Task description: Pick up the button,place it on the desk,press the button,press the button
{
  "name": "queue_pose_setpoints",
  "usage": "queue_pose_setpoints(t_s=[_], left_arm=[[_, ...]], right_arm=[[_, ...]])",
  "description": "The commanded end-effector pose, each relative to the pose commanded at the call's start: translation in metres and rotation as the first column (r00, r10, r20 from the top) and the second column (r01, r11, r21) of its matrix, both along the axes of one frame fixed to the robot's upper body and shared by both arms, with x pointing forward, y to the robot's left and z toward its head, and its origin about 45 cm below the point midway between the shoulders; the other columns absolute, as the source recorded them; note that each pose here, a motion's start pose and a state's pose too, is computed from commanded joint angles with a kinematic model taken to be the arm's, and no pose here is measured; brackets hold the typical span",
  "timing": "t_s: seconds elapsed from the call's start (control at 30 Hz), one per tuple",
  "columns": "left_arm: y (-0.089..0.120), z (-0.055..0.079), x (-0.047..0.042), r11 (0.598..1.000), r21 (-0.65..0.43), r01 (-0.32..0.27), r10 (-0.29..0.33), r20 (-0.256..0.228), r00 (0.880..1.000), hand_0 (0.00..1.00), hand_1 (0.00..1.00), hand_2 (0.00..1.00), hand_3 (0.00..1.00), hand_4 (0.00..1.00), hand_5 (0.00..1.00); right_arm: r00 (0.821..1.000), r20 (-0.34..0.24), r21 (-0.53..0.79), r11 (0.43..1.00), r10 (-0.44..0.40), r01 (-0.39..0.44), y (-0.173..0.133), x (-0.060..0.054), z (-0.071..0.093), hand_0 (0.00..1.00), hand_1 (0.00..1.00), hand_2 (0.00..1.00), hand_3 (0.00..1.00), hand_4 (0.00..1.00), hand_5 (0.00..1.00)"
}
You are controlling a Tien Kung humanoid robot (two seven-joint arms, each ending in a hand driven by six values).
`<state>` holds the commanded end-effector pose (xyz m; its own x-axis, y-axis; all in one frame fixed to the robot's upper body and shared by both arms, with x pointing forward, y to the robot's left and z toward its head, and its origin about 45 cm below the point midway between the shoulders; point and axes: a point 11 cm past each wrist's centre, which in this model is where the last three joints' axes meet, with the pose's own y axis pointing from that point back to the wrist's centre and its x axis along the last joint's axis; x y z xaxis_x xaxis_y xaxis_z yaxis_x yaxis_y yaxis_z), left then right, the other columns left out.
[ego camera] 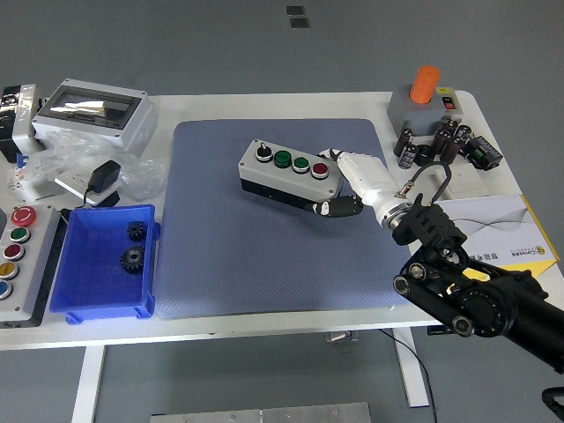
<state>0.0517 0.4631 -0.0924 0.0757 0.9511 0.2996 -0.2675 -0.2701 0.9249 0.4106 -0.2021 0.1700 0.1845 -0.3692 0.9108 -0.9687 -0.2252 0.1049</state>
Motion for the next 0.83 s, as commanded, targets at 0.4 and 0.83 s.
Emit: queue_pose_setpoints(t_s=[0.4, 0.83], left_arm=[[0.0, -0.001, -0.0016, 1.0, 0.0, -0.001, 0.001, -0.009, 1.0, 0.746, 0.754, 0.644, 0.657, 0.862, 0.506], [-0.001, -0.001, -0.0019, 1.0, -0.003, -0.001, 0.001, -0.012, 1.0, 0.746, 0.754, 0.645, 0.657, 0.875, 0.507]], right_arm=[[0.988, -0.11, -0.003, 0.994, -0.113, 0.113, -0.02, 0.008, -0.024, 0.037, 0.224, 0.311, 0.408, 0.781, 0.374], [0.981, -0.159, -0.025, 0.994, -0.111, 0.108, -0.014, 0.004, -0.029, 0.498, 0.679, 0.724, 0.798, 0.998, 0.749]])
